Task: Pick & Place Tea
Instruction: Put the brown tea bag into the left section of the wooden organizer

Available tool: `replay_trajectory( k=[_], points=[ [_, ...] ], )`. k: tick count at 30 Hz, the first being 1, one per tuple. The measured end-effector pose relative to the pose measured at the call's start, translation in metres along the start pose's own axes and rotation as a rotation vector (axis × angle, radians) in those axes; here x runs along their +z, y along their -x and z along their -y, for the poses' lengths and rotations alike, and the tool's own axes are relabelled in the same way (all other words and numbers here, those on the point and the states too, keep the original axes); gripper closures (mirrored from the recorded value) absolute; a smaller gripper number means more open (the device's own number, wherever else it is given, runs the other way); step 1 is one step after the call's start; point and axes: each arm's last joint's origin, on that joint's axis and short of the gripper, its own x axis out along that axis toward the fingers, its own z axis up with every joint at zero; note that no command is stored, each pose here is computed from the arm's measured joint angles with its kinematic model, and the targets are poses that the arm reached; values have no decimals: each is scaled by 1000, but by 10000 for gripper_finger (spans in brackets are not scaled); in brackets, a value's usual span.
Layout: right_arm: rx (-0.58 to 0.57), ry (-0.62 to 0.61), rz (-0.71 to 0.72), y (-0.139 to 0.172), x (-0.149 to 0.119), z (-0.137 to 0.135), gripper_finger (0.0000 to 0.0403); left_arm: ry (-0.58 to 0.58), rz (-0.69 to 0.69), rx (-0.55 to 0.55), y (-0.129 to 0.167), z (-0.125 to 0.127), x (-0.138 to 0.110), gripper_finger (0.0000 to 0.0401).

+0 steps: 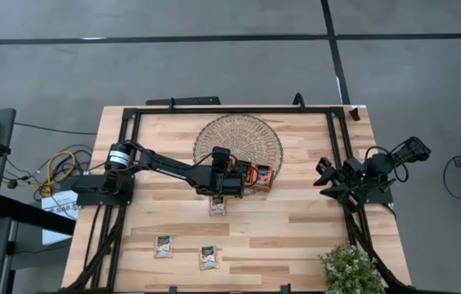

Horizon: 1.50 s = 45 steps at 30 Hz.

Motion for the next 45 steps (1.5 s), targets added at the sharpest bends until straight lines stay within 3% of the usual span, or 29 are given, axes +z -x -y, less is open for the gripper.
replay_trajectory(
  k=[7, 18, 23, 27, 31, 34, 36, 40, 42, 45],
  points=[
    [0, 1, 0, 0, 0, 0, 269, 16, -3, 33, 0, -1, 0, 378],
    [0, 0, 0, 0, 0, 0, 269, -13, -6, 45, 0, -1, 0, 274],
    [0, 0, 0, 0, 0, 0, 269, -146, -40, 165, 4, -2, 0, 250],
    [0, 0, 0, 0, 0, 0, 269, -288, -105, 361, 15, -5, -1, 247],
    [0, -1, 0, 0, 0, 0, 269, -228, -68, 392, 40, -15, -7, 247],
    [0, -1, 1, 0, 0, 0, 269, -100, 25, 296, 69, -26, -18, 247],
    [0, -1, 1, 0, 0, 0, 269, 34, 101, 157, 90, -34, -27, 247],
    [1, -2, 4, 0, 0, 0, 269, 387, 214, -333, 128, -56, -42, 247],
    [3, -3, 8, 0, 1, 0, 269, 523, 243, -527, 139, -64, -46, 247],
    [3, -3, 7, 0, 1, 0, 269, 637, 261, -597, 144, -65, -44, 247]
  ],
)
